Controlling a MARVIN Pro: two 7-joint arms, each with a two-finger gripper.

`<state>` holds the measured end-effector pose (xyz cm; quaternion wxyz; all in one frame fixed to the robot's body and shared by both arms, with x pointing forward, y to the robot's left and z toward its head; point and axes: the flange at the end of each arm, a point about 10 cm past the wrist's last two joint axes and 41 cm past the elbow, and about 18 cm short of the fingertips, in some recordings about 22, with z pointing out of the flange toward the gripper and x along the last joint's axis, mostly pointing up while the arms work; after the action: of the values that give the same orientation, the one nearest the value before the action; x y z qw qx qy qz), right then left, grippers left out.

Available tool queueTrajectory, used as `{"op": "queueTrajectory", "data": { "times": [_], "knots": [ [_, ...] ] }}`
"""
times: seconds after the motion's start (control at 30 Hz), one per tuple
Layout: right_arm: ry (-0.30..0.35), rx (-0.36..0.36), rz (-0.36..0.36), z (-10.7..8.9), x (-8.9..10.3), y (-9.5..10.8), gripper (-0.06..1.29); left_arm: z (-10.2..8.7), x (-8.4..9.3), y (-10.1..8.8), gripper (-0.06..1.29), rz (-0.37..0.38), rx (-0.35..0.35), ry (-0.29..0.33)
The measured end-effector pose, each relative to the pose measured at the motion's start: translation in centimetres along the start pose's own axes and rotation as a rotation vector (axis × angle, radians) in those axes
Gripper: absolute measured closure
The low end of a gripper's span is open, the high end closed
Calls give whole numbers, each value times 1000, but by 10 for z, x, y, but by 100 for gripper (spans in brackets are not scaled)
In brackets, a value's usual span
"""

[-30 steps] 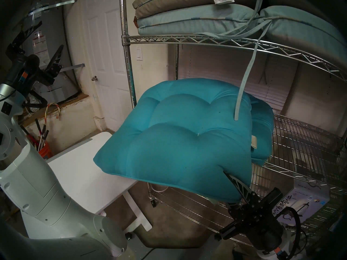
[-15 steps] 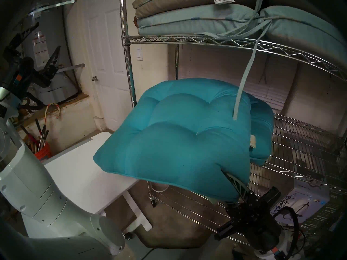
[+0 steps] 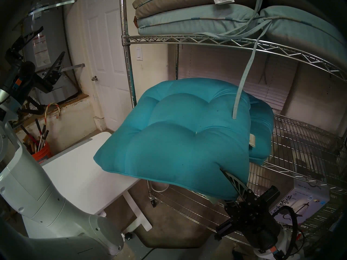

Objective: Take cushion off the shelf

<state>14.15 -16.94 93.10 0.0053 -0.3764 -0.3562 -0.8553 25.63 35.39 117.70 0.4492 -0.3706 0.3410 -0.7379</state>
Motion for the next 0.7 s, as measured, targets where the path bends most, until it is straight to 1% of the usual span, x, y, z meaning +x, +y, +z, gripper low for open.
{"op": "queueTrajectory", "data": {
  "times": [0.2,0.47,0.7],
  "knots": [
    [0,3,-11,1,-1,0,100,-5,-3,5,-4,-21,-44,-5],
    [-1,6,-26,3,-2,1,100,-21,-15,15,-4,-57,-98,-53],
    [-1,5,-38,4,-3,2,100,-34,-23,22,-4,-89,-128,-83]
  ]
}}
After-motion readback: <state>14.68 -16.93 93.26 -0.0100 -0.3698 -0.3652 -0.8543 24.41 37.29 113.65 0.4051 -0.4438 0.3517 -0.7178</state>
